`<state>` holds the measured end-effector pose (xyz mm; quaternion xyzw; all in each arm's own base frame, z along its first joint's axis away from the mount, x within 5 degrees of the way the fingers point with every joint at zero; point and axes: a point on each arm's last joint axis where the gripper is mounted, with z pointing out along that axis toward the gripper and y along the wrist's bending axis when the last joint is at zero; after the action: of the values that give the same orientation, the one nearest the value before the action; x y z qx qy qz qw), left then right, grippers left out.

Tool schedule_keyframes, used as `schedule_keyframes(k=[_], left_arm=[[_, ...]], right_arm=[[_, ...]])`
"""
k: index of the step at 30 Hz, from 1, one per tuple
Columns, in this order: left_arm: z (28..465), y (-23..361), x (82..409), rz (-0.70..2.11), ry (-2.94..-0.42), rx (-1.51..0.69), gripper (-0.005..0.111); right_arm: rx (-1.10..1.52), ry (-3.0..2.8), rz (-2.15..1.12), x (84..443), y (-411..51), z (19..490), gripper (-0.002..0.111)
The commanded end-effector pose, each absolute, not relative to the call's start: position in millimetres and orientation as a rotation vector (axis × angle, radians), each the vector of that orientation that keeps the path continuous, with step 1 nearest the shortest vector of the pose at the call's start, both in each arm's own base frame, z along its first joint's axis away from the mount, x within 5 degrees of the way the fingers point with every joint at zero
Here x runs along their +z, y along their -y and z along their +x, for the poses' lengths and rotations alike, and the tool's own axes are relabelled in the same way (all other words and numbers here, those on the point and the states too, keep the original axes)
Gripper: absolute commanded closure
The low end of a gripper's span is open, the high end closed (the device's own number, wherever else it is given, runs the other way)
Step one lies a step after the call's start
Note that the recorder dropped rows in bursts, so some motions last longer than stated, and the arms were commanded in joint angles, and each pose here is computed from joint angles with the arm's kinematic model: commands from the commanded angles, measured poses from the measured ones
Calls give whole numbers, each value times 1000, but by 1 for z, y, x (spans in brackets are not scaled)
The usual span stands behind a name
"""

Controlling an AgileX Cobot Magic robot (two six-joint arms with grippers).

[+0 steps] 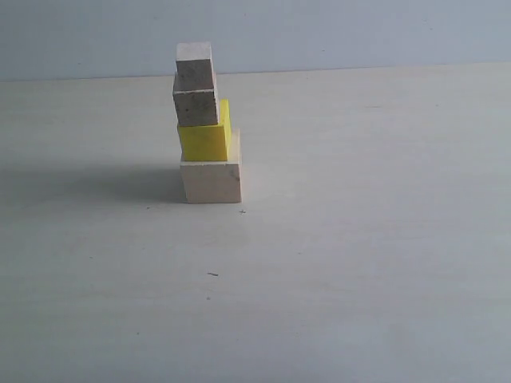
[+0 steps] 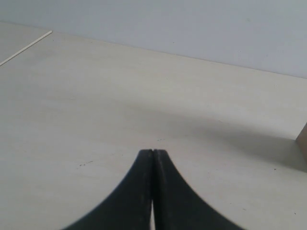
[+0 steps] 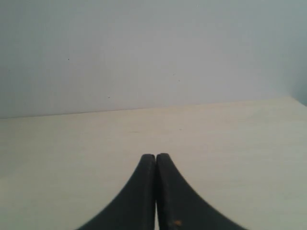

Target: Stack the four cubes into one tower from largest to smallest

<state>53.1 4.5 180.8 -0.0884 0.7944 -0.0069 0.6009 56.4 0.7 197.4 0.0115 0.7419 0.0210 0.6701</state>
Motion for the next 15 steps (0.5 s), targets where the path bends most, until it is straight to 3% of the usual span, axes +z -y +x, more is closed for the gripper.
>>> schedule_keyframes(k=[1, 15], left_arm=[[53, -5, 181, -201, -1832, -10, 107], [53, -5, 181, -201, -1832, -10, 107]], right_arm=[[31, -1711, 22, 193, 0, 56, 108], [11, -1820, 7, 183, 0, 54, 108]])
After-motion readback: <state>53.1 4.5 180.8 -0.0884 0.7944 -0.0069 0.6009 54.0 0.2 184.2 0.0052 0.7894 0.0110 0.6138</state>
